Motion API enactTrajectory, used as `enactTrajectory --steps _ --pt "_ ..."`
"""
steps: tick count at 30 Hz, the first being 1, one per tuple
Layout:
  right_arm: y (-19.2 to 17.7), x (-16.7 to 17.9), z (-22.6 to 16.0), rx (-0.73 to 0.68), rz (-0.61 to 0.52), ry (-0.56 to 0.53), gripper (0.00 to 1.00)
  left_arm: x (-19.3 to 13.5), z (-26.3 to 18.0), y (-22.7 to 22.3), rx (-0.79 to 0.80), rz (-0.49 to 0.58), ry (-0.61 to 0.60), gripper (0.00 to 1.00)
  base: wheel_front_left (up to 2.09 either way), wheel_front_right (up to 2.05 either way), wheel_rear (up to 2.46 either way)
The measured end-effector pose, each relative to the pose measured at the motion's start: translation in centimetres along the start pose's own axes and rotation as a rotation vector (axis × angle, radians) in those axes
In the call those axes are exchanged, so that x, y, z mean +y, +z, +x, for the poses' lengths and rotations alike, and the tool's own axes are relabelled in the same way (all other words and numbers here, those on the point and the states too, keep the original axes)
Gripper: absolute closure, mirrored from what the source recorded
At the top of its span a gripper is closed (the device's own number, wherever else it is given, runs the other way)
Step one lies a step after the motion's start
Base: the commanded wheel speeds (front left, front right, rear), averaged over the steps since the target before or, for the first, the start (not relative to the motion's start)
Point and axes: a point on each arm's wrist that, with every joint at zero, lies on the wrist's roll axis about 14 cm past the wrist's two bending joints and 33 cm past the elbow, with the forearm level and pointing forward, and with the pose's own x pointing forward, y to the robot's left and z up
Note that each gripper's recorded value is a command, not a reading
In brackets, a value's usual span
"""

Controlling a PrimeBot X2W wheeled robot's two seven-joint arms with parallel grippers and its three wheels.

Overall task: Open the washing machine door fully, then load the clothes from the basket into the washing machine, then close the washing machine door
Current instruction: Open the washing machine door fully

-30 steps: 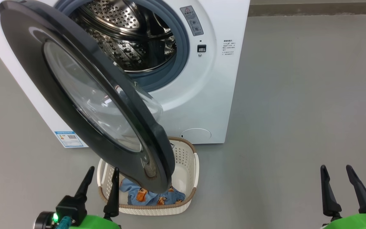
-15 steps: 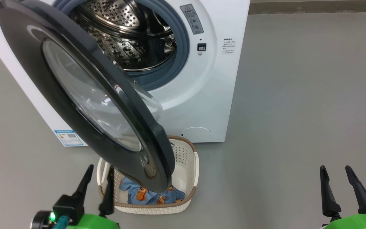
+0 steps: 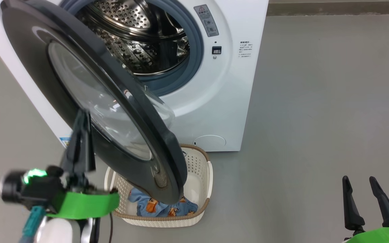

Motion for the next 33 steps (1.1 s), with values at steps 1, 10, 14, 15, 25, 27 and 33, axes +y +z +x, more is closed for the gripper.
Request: enactTrajectory --steps 1,10,14,15,25,27,33 --pt "0.0 -0.1 0.0 0.0 0.0 -0.002 0.0 -0.7 0.5 1.7 -0.056 -0.003 -0.02 1.0 0.0 0.0 0.0" --pt "-0.3 -0.9 -0.5 0.008 0.01 -0.028 0.0 -10.5 -0.2 8.3 -0.221 -0.205 -0.312 1.0 0.0 0.0 0.0" --pt "-0.8 -1.1 -0.8 0.024 0.012 -0.037 0.0 -14.2 -1.2 6.9 -0.119 -0.318 -0.403 1.0 0.0 0.0 0.0" --pt "-0.9 -1.2 -0.9 0.026 0.012 -0.038 0.0 -14.9 -1.4 6.1 -0.08 -0.344 -0.416 1.0 0.0 0.0 0.0" --pt "-1.1 -1.6 -1.5 0.031 0.016 -0.055 0.0 -16.4 -1.4 -1.4 0.19 -0.425 -0.379 1.0 0.0 0.0 0.0" --pt "-1.0 -1.8 -1.6 0.033 0.016 -0.06 0.0 -16.3 -1.4 -2.4 0.219 -0.42 -0.362 1.0 0.0 0.0 0.0" --pt "-0.8 -1.9 -1.9 0.024 0.017 -0.065 0.0 -15.5 -1.6 -4.5 0.275 -0.413 -0.313 1.0 0.0 0.0 0.0"
